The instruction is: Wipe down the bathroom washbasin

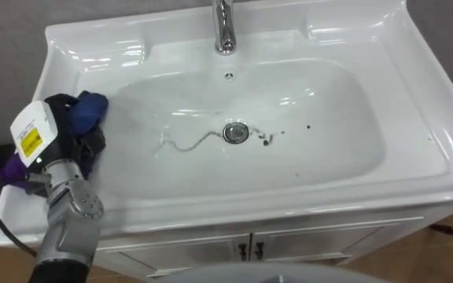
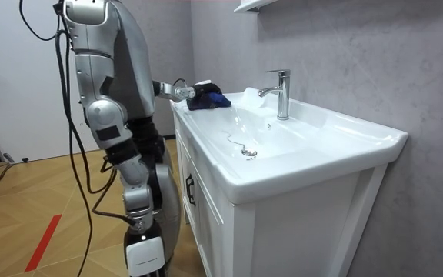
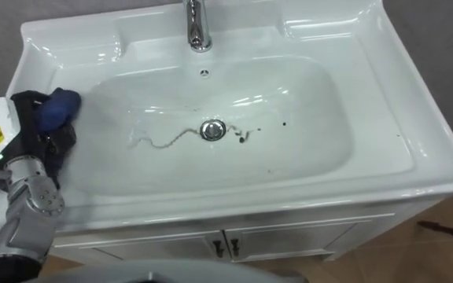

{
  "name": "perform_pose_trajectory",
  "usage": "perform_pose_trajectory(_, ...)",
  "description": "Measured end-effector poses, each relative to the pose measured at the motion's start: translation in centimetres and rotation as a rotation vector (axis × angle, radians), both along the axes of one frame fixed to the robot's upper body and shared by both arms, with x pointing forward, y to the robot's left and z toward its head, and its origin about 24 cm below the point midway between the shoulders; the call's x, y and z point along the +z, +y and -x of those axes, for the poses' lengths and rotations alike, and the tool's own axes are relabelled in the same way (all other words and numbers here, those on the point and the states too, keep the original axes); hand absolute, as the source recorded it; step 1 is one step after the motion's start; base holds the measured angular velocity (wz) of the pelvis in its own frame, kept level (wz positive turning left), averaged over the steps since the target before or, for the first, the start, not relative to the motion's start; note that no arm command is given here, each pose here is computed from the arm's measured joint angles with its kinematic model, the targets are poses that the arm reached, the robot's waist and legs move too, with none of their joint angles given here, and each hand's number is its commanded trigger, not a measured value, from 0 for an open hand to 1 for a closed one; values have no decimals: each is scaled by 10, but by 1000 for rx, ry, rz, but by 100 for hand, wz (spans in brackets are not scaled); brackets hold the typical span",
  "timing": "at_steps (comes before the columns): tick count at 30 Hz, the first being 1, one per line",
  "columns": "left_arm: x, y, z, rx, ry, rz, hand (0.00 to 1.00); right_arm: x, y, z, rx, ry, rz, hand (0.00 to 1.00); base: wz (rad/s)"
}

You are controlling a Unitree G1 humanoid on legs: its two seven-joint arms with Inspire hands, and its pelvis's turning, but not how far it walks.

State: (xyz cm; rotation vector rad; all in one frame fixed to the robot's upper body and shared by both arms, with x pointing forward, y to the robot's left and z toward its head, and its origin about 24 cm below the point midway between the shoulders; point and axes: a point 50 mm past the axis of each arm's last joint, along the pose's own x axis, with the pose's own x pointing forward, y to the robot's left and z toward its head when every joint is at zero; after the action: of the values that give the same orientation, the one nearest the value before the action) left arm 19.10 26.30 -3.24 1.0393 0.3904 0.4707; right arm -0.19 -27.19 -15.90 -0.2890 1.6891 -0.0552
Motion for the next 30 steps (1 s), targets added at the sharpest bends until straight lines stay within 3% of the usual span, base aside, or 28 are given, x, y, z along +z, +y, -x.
perform_pose_trajectory(19, -1, 3, -2, 1, 35, 25, 100, 0, 0, -9, 10, -23, 1, 0, 0)
perform_pose_trajectory(30, 8, 3, -7, 35, -28, 106, 100, 0, 1, -12, 8, -45, -5, 0, 3)
